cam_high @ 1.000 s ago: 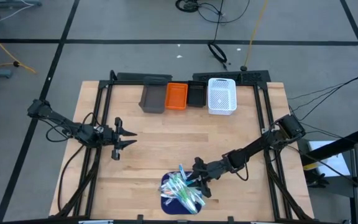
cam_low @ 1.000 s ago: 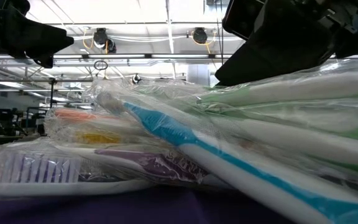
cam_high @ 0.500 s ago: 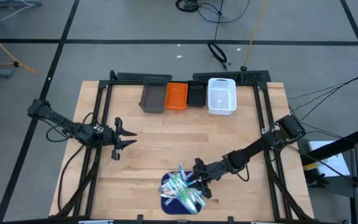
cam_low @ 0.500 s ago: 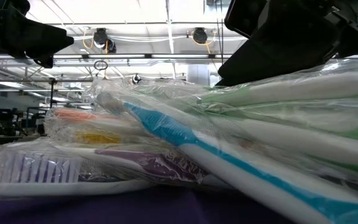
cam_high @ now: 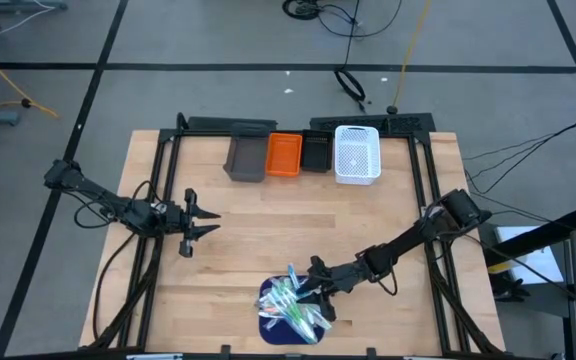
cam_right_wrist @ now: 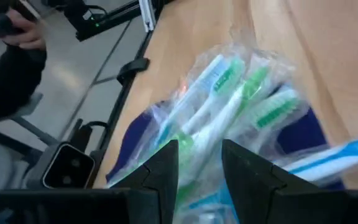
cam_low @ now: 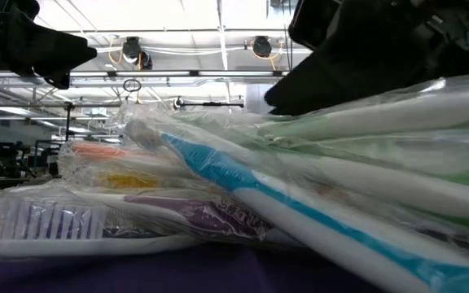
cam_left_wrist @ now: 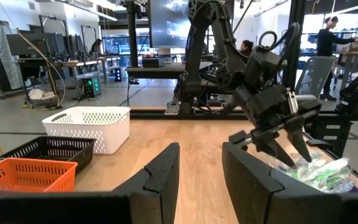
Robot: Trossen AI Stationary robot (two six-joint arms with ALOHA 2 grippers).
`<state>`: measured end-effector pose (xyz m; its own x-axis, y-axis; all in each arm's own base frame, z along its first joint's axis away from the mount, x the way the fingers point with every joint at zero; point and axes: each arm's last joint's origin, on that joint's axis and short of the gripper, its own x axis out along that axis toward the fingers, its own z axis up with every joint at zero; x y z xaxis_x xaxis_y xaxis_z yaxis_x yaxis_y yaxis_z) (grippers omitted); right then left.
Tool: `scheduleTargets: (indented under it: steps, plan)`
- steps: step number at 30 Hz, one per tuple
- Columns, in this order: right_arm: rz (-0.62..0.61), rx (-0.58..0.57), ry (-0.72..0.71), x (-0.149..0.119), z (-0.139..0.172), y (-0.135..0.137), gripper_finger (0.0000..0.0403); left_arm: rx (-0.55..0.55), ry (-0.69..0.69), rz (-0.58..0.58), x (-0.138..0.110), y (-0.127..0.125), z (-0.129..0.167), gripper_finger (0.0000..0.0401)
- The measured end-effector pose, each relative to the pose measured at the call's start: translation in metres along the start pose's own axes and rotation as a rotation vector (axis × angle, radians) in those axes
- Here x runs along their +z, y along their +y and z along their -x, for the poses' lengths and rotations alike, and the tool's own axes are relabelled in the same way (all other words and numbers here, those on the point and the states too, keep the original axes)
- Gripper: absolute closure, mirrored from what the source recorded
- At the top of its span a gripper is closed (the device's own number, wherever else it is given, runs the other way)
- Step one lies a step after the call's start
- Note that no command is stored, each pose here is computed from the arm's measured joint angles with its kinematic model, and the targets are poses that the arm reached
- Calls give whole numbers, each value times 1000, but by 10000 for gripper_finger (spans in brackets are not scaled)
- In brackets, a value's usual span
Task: Pick & Place Toothbrushes
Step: Put the green toothbrush into the light black bin
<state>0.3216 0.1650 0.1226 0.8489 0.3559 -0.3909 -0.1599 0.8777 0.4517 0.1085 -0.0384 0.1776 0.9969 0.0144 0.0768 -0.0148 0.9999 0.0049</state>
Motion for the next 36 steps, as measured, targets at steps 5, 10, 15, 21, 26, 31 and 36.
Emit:
scheduleTargets:
  steps: [5,10,15,21,26,31,36]
  plan:
    - [2,-7,11,-2,-1,-1,289,0,-1,0,0,0,0,277]
    - [7,20,18,-2,-1,0,301,0,0,0,0,0,0,277]
    - [9,18,25,-2,-1,0,366,0,1,0,0,0,0,277]
    - [23,18,21,-1,-1,-1,399,0,0,0,0,0,0,277]
    - [32,15,1,5,2,-1,402,0,0,0,0,0,0,277]
    - [78,16,-41,24,13,2,402,-1,-1,1,0,0,0,277]
    - [145,-2,-107,45,27,5,403,-1,-19,32,2,0,0,277]
